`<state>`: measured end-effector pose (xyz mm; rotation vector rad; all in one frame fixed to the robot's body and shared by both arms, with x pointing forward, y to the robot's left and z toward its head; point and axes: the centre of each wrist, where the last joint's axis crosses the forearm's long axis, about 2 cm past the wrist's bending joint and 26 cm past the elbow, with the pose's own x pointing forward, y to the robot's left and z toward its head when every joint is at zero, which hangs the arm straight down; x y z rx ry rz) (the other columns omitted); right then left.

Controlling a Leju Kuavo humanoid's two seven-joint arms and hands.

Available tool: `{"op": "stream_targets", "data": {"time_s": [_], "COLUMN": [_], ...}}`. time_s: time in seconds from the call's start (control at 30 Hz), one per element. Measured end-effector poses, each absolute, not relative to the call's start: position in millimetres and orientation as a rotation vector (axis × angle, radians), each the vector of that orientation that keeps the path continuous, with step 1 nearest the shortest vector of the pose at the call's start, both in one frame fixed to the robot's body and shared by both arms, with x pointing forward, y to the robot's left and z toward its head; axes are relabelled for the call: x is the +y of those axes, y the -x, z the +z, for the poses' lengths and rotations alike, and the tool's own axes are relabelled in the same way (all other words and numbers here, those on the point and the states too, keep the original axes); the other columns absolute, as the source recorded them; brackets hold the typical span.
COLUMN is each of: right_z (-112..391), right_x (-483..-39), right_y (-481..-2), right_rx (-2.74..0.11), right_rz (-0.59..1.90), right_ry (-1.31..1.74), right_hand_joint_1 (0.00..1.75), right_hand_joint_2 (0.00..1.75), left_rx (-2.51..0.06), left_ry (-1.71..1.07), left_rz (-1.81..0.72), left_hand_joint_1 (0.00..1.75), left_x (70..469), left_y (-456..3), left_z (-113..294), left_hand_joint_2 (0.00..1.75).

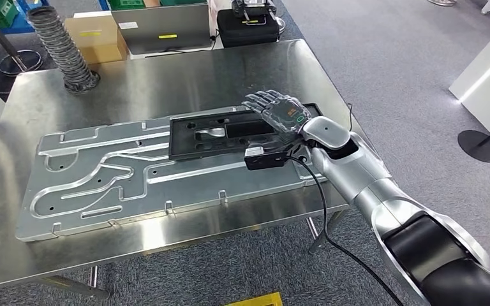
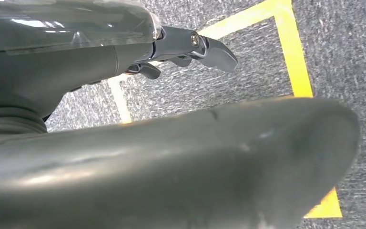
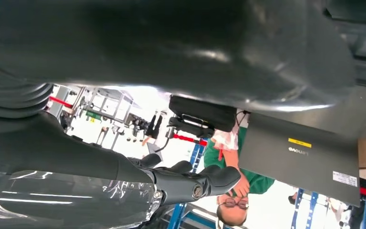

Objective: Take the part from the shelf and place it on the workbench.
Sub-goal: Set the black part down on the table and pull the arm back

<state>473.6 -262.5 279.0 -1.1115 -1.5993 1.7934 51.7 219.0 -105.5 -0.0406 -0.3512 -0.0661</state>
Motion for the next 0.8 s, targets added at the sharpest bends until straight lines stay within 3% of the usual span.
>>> {"op": "stream_targets", "data": {"time_s": [0.8], "right_z": [283.2], "right_x": [-267.6], "right_y": [-475.5], "right_rx": [-1.578], "right_rz": [1.799], "right_ry": [1.111], "right_hand_joint_1": [0.00], "right_hand_joint_2": [0.00], "left_rx": [-0.358], "left_ry": [0.039], "left_rz": [-0.073], "left_hand_joint_1": [0.00], "left_x": [219.0], "left_y": [-51.4], "left_z": [-105.5], "left_hand_joint_2": [0.00]}}
